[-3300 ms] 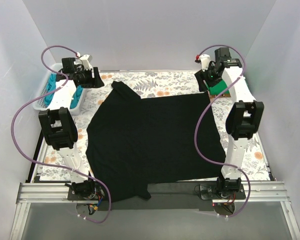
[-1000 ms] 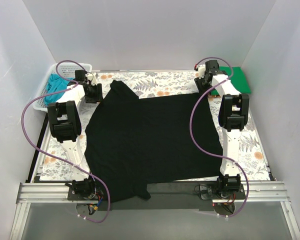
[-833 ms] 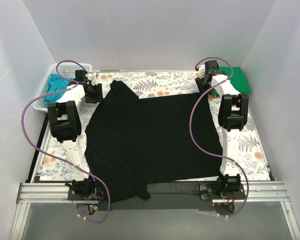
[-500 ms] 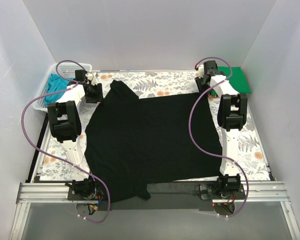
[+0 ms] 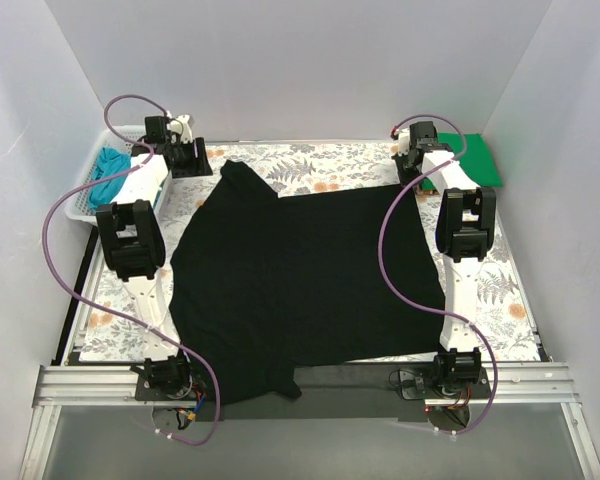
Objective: Fold and stack the t-shirts
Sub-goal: Fold the tshirt
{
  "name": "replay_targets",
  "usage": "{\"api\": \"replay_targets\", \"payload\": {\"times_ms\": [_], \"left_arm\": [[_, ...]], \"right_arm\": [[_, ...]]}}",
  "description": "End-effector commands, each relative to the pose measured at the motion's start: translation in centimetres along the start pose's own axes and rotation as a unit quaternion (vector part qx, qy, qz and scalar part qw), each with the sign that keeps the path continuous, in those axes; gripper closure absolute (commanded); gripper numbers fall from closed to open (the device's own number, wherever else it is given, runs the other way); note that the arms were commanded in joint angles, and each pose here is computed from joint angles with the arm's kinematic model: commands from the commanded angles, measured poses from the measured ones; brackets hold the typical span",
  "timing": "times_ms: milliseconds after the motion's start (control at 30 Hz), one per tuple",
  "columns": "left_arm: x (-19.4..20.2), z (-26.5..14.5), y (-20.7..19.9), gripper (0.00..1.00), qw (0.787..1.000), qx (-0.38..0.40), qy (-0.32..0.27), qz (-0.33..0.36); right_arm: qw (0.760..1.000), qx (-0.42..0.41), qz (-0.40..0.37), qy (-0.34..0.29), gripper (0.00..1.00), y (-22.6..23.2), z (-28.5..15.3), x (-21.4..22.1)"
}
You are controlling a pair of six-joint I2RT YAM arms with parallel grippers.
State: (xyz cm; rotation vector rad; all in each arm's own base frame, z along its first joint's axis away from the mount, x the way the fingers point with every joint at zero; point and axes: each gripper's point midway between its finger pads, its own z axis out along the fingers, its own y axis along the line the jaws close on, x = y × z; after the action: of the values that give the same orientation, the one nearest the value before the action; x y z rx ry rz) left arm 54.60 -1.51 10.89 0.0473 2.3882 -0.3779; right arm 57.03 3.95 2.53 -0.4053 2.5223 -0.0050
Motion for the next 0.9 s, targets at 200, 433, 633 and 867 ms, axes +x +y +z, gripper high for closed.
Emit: {"api": "replay_targets", "payload": {"times_ms": [200, 433, 633, 867], "left_arm": [[-1.2, 5.1, -2.0, 0.45, 0.999, -0.006, -0.022, 0.03], [0.2, 6.7, -2.4, 0.48, 0.997, -0.05, -0.007, 0.061], [2.2, 7.7, -1.7, 0.51, 0.993, -0.087, 0.014, 0.084], [0.8, 7.4, -1.0, 0.52, 0.99, -0.11, -0.01, 0.091]], "right_arm": [[0.997, -0.071, -0.002, -0.006, 0.99, 2.2, -1.8, -0.1], [0.996, -0.089, -0.015, -0.024, 0.99, 2.6, -2.9, -1.1], [0.995, -0.097, -0.016, -0.03, 0.99, 2.9, -3.3, -1.4], [0.994, -0.098, -0.023, -0.033, 0.99, 2.9, -3.6, -1.6]]}}
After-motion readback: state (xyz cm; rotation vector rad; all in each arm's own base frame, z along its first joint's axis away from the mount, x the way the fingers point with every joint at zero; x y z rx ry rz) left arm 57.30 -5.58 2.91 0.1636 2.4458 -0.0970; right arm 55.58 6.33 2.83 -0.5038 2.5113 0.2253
